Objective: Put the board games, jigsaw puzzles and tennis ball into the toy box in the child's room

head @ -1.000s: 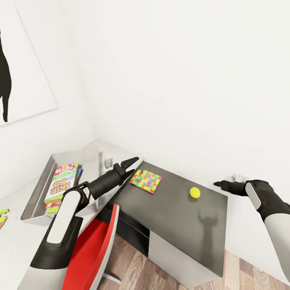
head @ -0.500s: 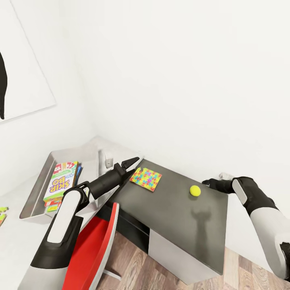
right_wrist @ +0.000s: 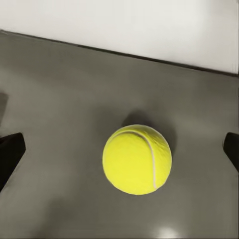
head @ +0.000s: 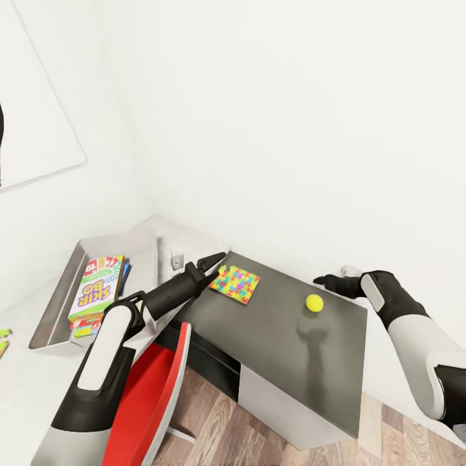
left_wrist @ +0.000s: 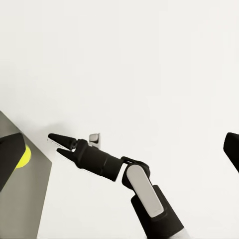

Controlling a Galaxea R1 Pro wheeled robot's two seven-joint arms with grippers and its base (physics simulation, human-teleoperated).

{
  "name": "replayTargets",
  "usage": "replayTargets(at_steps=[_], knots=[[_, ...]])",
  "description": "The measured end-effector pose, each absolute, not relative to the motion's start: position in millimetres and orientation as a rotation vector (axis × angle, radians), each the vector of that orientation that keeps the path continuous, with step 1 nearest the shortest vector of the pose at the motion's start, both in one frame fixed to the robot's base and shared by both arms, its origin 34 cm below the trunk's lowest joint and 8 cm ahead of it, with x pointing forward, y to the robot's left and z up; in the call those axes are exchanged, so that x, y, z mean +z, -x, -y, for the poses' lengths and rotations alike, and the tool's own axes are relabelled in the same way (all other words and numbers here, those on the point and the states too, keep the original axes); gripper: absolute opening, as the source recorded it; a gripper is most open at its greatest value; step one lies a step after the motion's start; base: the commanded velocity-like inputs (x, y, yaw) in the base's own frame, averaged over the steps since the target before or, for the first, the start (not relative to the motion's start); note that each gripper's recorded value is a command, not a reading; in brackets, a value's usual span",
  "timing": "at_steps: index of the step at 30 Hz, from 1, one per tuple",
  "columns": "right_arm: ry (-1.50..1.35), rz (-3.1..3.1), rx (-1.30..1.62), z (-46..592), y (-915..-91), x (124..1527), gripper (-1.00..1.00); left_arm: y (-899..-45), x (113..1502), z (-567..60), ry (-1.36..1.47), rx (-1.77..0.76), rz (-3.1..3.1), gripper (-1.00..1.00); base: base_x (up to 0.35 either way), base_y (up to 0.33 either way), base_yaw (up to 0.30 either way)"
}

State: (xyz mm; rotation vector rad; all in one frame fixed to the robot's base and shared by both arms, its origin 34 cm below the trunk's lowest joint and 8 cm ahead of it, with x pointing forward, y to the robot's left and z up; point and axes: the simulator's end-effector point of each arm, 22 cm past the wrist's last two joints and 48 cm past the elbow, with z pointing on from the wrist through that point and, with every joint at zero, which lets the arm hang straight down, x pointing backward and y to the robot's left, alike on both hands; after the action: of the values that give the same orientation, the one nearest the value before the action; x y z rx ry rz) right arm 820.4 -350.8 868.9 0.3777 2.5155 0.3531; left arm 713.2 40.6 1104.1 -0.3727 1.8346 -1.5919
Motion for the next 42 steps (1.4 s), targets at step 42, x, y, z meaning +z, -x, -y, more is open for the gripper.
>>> replayTargets(at_steps=[42], knots=[[-0.386, -2.498, 0.316, 345.9, -841.8, 844.2, 1.00, -719.4, 1066.1, -36.7, 0.418, -1.607, -1.887, 1.00, 0.000, 0.000, 0.000]])
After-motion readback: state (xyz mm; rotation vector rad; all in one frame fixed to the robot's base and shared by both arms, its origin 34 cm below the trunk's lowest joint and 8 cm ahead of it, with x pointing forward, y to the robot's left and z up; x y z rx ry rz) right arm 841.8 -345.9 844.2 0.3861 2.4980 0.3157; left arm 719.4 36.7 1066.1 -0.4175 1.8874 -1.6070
